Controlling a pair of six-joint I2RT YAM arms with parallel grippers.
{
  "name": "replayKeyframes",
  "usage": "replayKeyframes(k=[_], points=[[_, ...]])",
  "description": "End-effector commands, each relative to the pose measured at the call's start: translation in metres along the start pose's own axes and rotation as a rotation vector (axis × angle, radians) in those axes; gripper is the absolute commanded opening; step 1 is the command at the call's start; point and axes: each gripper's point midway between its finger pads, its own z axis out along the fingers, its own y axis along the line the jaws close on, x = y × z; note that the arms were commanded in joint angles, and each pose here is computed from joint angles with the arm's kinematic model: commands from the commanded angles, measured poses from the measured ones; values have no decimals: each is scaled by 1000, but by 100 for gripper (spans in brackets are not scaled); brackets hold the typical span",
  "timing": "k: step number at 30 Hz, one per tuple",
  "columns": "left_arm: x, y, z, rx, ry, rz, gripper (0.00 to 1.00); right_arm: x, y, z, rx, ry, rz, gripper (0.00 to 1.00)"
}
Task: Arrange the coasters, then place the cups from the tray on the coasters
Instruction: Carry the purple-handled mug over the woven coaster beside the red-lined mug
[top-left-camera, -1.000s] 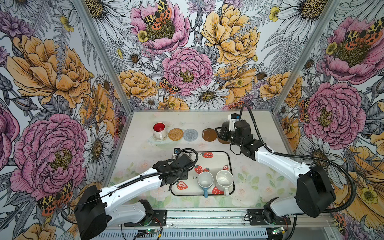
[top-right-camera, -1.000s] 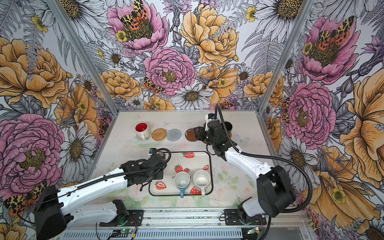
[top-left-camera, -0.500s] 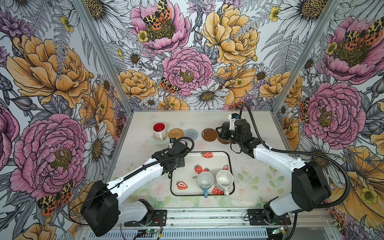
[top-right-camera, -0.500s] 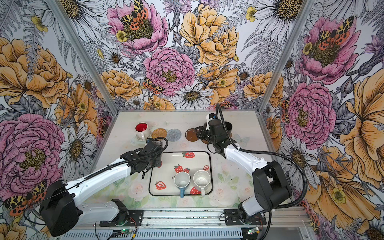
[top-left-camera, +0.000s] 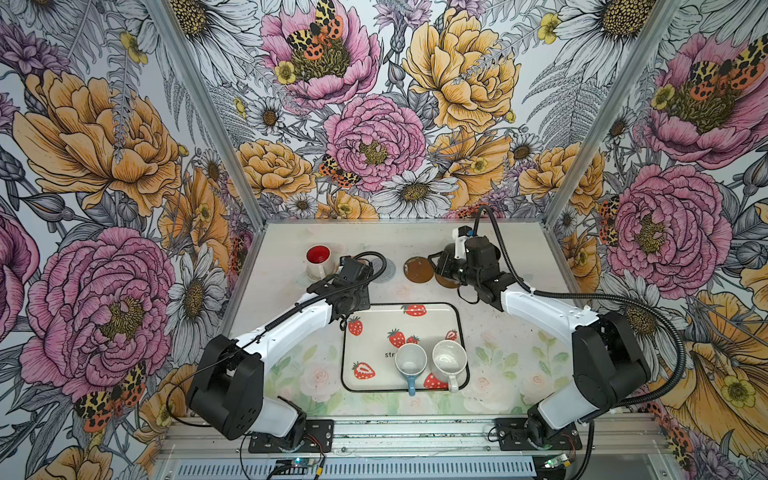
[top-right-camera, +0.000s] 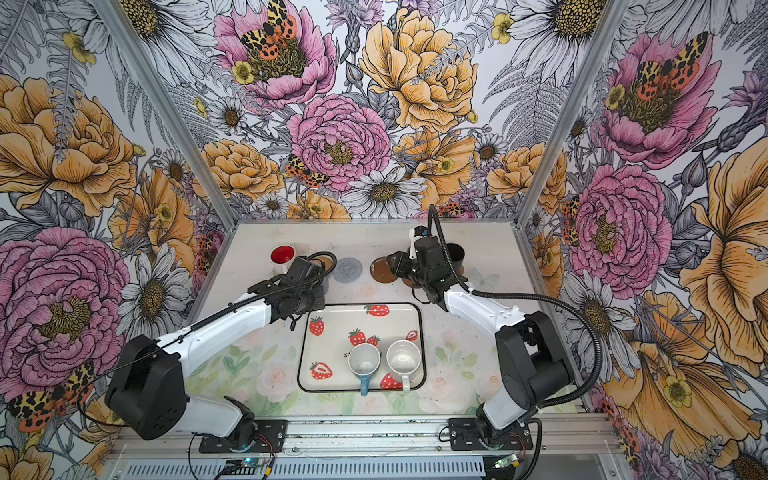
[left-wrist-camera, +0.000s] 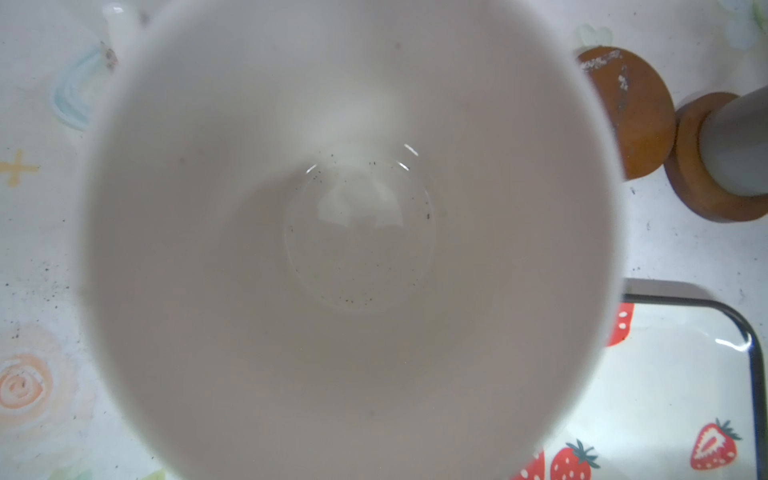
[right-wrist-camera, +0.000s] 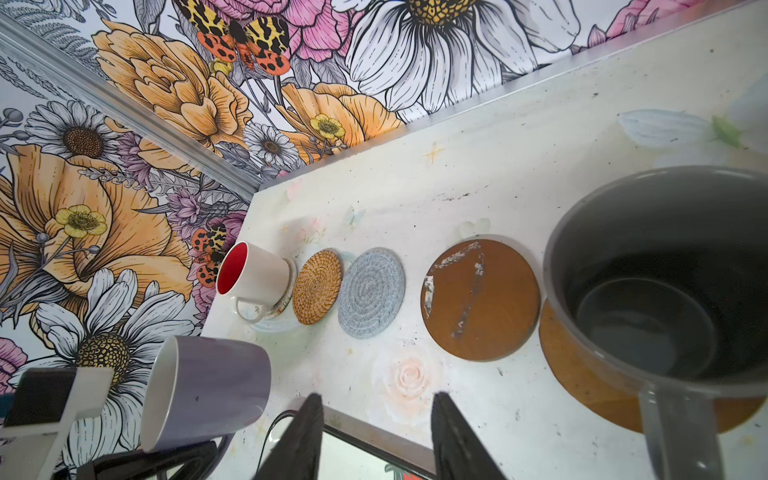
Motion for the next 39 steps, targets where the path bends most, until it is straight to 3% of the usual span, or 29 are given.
replayKeyframes(k=[1,27,39], points=[[-47,-16,-7,81,-126,-29,0,-16,13,2,-46,-31,-1,45],[-114,-8,42,43,-202,-88,0,-13,-3,14,-36,0,23,44],[-119,-5,74,48,-152,-89,0,-9,-9,24,-32,30,36,43]])
